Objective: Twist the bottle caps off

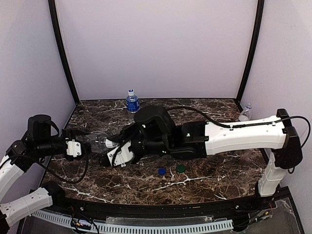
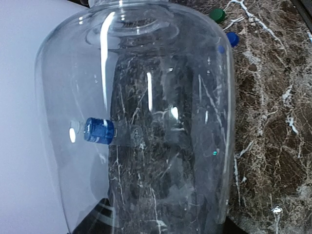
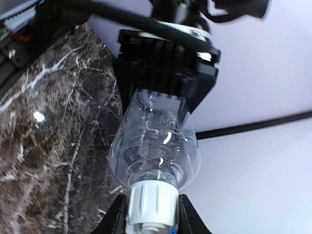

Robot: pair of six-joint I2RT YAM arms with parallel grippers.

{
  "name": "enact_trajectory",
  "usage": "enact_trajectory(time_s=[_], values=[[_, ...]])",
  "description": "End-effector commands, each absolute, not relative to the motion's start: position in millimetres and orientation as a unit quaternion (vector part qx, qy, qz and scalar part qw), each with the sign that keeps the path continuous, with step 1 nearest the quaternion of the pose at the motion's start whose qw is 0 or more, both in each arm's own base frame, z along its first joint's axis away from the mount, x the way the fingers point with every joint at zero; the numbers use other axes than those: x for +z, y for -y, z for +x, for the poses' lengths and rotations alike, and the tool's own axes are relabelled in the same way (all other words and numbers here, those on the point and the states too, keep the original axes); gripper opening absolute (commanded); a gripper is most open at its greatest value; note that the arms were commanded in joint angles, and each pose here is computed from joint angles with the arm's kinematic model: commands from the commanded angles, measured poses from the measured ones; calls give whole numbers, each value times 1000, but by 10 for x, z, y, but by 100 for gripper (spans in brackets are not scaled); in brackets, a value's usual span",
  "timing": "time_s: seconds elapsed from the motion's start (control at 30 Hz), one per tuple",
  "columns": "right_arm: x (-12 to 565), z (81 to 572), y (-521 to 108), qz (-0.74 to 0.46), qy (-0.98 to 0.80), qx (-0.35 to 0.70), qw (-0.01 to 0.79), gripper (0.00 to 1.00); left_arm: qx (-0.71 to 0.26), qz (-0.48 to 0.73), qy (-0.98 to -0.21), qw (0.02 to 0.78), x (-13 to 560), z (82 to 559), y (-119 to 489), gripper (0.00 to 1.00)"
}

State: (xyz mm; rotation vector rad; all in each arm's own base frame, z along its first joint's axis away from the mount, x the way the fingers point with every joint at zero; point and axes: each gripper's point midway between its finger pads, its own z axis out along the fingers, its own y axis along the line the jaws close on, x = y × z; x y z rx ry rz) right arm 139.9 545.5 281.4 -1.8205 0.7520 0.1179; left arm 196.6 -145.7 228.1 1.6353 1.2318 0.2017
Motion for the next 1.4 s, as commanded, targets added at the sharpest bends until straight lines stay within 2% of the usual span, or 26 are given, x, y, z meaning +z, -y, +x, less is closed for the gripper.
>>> enact_trajectory(time_s=[0.0, 0.17, 0.33, 0.37, 0.4, 0.43, 0.47, 0.63, 0.83, 0.97, 1.03, 1.13, 1.23, 1.37], values=[[2676, 1274, -5412, -795, -89, -142, 583, 0, 19, 687, -510, 518, 2345, 1770, 1565, 36], [2816, 1335, -5434, -754, -9, -236, 613, 0, -7, 687, -520, 509, 2279, 1701, 1586, 37], [2872, 1404, -5450, -724, -15, -265, 636, 0, -6, 678, -529, 511, 2275, 1719, 1573, 37], [2963, 1408, -5446, -706, -28, -262, 657, 18, -3, 674, -534, 511, 2272, 1735, 1561, 37], [3065, 1405, -5434, -688, -41, -254, 678, 42, 4, 669, -538, 513, 2268, 1768, 1547, 37], [3148, 1413, -5418, -676, -62, -239, 694, 60, 6, 664, -542, 515, 2273, 1786, 1538, 37], [3203, 1428, -5401, -671, -84, -222, 703, 72, 15, 657, -545, 521, 2286, 1835, 1526, 37], [3293, 1474, -5306, -670, -204, -101, 707, 98, 59, 602, -568, 558, 2426, 2078, 1438, 37], [3316, 1413, -5206, -663, -305, 45, 682, 99, 117, 558, -571, 591, 2582, 2297, 1322, 37], [3416, 1563, -5218, -616, -465, 243, 587, 99, 160, 544, -564, 600, 2637, 2401, 1243, 37], [3573, 1659, -5239, -561, -526, 361, 528, 99, 191, 541, -557, 600, 2652, 2458, 1189, 37], [3626, 1887, -5274, -445, -617, 480, 438, 99, 237, 535, -550, 596, 2683, 2533, 1095, 37], [3518, 2021, -5355, -366, -671, 521, 379, 97, 259, 534, -545, 592, 2690, 2572, 1056, 37], [3482, 2042, -5514, -336, -689, 550, 333, 90, 282, 545, -527, 588, 2681, 2600, 1055, 37]])
